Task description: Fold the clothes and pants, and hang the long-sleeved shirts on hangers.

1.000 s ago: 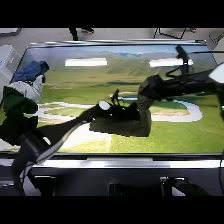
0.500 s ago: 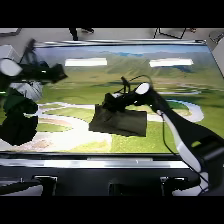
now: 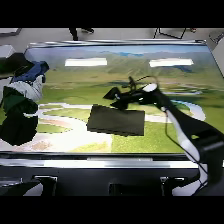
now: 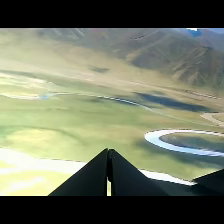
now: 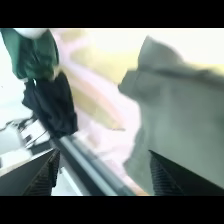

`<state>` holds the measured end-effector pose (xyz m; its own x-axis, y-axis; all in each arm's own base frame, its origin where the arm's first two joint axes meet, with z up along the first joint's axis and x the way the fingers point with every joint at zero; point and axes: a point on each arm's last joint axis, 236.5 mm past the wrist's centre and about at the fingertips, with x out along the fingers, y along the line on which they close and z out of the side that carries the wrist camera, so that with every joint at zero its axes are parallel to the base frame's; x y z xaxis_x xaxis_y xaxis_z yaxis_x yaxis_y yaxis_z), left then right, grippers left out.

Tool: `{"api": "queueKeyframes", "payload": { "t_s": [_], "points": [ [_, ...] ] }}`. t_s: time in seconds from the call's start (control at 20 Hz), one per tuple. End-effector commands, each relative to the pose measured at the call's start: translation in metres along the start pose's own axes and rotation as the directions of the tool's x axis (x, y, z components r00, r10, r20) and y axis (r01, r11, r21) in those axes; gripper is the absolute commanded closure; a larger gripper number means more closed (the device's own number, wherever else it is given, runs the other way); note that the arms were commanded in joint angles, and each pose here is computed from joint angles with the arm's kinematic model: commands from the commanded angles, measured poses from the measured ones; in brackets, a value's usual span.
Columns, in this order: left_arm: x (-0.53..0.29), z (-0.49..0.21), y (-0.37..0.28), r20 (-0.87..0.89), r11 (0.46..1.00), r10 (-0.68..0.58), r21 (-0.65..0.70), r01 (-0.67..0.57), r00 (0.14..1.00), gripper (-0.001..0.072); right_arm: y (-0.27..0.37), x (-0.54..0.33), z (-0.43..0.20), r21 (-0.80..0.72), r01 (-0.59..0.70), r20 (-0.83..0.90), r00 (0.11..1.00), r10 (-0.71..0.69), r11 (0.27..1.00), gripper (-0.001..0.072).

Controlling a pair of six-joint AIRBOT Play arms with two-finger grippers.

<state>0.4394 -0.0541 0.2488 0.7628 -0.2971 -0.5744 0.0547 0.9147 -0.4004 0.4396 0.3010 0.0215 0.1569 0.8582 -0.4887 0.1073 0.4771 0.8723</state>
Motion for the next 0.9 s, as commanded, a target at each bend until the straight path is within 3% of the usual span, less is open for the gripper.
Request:
{"api": "queueKeyframes", "payload": {
  "t_s": [0.0, 0.1, 0.2, 0.3, 0.45, 0.6, 0.85],
  "points": [
    [-0.005, 0.002, 0.001, 0.010, 1.000, 0.006, 0.018, -0.006, 1.000, 0.0689, -0.074, -0.123, 0.015, -0.009, 0.309, 0.029, 0.951, -0.309, 0.951, 0.0083],
    [-0.005, 0.002, 0.001, 0.010, 1.000, 0.005, 0.018, -0.005, 1.000, 0.0689, -0.157, -0.200, -0.015, 0.084, 0.588, -0.091, 0.808, -0.582, 0.804, 0.0084],
    [-0.005, 0.002, 0.001, 0.010, 1.000, 0.005, 0.017, -0.006, 1.000, 0.0689, -0.204, -0.220, -0.056, 0.156, 0.659, -0.241, 0.748, -0.618, 0.736, 0.0083],
    [-0.004, 0.000, 0.001, 0.004, 1.000, 0.006, 0.016, -0.006, 1.000, 0.0689, -0.212, -0.187, -0.075, 0.182, 0.556, -0.261, 0.823, -0.505, 0.811, 0.0083],
    [-0.004, 0.000, 0.001, 0.002, 1.000, 0.005, 0.012, -0.005, 1.000, 0.0689, -0.187, -0.133, -0.064, 0.167, 0.317, -0.143, 0.945, -0.295, 0.934, 0.0084],
    [-0.004, -0.001, -0.003, -0.003, 1.000, -0.010, 0.005, 0.010, 1.000, 0.0688, -0.184, -0.117, -0.047, 0.168, 0.271, -0.072, 0.962, -0.263, 0.948, 0.0093],
    [-0.003, -0.004, -0.010, -0.010, 1.000, -0.027, 0.001, 0.027, 1.000, 0.0688, -0.178, -0.081, -0.053, 0.206, 0.177, -0.117, 0.981, -0.155, 0.962, 0.0123]
  ]
}}
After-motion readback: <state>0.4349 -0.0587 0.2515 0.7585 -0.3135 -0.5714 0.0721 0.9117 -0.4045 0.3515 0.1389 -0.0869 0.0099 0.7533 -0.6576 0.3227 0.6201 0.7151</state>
